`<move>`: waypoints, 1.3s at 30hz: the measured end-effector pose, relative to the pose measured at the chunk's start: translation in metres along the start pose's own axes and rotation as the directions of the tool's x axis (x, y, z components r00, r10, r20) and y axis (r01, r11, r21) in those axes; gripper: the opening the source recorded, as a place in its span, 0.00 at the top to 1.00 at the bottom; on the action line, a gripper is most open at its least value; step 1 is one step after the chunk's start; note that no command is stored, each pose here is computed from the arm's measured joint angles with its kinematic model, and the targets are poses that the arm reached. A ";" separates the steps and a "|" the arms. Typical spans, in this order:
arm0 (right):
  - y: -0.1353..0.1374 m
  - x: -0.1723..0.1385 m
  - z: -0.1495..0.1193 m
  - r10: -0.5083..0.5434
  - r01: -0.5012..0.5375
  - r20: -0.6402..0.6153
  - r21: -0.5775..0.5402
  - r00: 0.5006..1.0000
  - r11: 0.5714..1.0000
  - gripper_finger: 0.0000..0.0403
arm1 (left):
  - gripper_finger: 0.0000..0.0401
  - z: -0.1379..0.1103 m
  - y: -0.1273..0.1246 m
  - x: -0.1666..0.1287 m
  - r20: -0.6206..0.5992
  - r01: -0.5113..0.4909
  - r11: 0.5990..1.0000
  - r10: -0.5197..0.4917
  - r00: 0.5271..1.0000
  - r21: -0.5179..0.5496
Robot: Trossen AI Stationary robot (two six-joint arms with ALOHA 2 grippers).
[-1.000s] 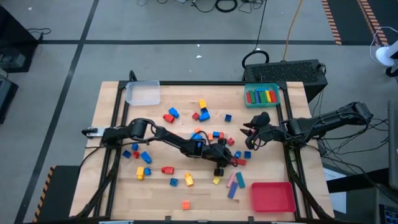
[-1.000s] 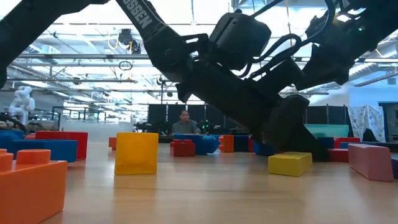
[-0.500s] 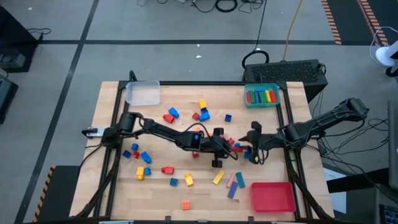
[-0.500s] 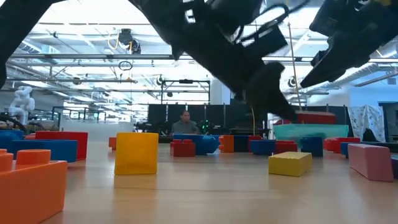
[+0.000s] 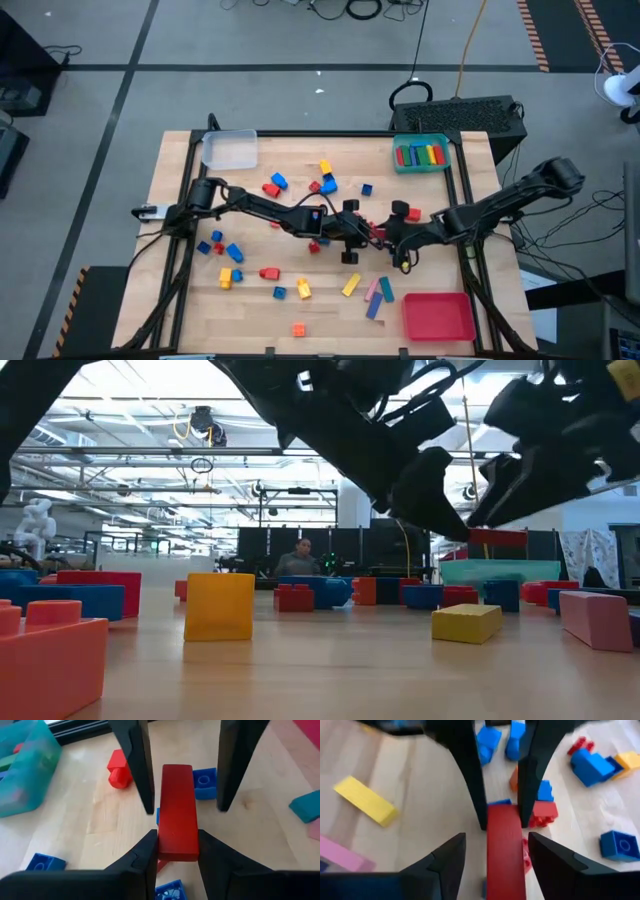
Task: Sort blocks by size
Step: Put the red block into the blue bin
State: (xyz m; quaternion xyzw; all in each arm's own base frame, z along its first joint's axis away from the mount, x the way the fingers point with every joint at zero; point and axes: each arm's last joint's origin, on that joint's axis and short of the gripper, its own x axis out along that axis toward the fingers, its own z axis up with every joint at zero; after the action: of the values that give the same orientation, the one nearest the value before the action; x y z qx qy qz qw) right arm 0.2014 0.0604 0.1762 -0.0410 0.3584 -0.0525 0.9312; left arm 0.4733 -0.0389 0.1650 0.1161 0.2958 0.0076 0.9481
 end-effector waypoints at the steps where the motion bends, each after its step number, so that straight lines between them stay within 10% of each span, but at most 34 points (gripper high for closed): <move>1: 0.000 0.002 -0.001 -0.017 0.017 -0.004 -0.001 1.000 1.000 0.49 | 0.72 0.000 0.000 0.000 0.003 -0.001 1.000 0.001 1.000 -0.001; 25: -0.002 0.006 -0.002 -0.070 0.071 -0.016 0.082 0.997 0.994 0.77 | 0.72 0.001 0.001 0.000 0.013 0.001 1.000 -0.001 1.000 0.000; 39: -0.034 -0.010 -0.001 -0.343 0.309 -0.018 0.483 0.939 0.819 0.78 | 0.16 0.019 0.025 -0.042 -0.096 -0.121 0.992 0.118 0.988 -0.031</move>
State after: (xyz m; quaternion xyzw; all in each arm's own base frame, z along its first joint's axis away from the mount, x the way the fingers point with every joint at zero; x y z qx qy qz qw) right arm 0.1912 0.0281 0.1854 0.1280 0.2892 -0.2965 0.9011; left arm 0.4507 -0.0223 0.2096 0.1156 0.3326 0.0754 0.9329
